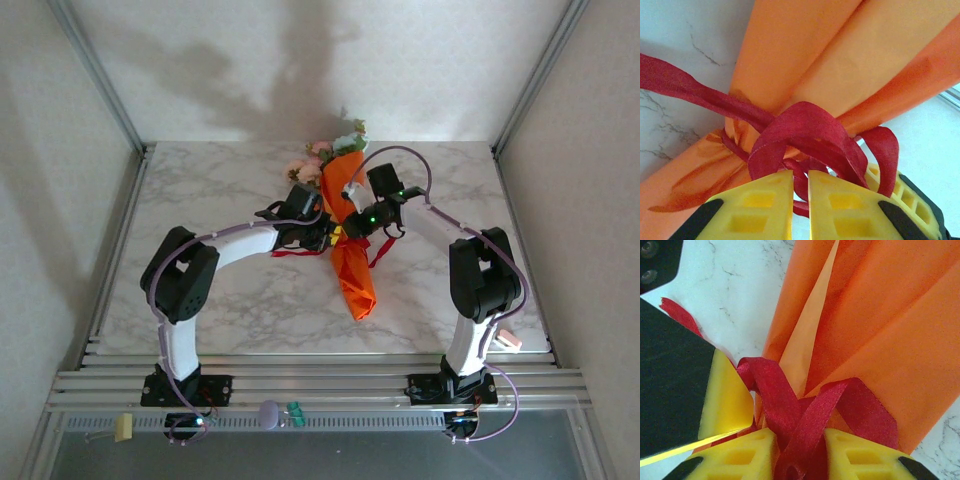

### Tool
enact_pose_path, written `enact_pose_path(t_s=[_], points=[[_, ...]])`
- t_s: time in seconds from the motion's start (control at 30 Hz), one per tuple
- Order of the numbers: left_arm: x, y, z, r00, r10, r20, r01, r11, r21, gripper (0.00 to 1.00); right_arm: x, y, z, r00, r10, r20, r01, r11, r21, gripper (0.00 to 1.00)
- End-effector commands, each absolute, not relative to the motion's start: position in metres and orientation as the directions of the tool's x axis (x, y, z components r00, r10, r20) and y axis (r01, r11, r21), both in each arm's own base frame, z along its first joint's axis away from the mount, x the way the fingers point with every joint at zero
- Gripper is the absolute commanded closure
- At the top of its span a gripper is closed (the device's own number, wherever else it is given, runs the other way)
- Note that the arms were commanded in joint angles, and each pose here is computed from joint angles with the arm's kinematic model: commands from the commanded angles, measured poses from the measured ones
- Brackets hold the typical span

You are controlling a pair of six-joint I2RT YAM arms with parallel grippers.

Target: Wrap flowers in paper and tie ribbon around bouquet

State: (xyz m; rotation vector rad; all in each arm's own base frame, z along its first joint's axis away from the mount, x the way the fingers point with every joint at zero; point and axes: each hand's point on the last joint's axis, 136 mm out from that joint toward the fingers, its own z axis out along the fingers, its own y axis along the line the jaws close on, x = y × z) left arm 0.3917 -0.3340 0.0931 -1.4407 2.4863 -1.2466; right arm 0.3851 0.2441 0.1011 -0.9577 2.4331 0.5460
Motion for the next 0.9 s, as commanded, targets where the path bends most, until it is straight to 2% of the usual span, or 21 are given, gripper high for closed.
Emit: enact_pose_path(t_s=[0.0,0.13,0.3,0.5,0.87], points=[[0.400,-0.333,0.096,-0.581,-0.741,0.337,-0.716,0.268,-0.645,0.85,0.386,0.237,0.107,-0.634,-0.527,-0.565,-0.709,0.688,0.154,0.70],[0.402,-0.334,0.099,-0.583,-0.739,0.337,-0.713,0.266,-0.649,0.86,0.386,0.236,0.107,-0.632,-0.527,-0.568,-0.708,0.690,0.148,0.70],[0.405,-0.335,0.101,-0.582,-0.740,0.337,-0.711,0.262,-0.653,0.85,0.388,0.239,0.106,-0.637,-0.520,-0.568,-0.710,0.683,0.170,0.85],[0.407,-0.337,0.094,-0.575,-0.742,0.345,-0.721,0.260,-0.642,0.85,0.388,0.242,0.104,-0.645,-0.514,-0.566,-0.711,0.675,0.197,0.94],[0.414,-0.342,0.095,-0.559,-0.744,0.366,-0.726,0.226,-0.649,0.79,0.389,0.244,0.101,-0.653,-0.509,-0.561,-0.712,0.666,0.224,0.99]])
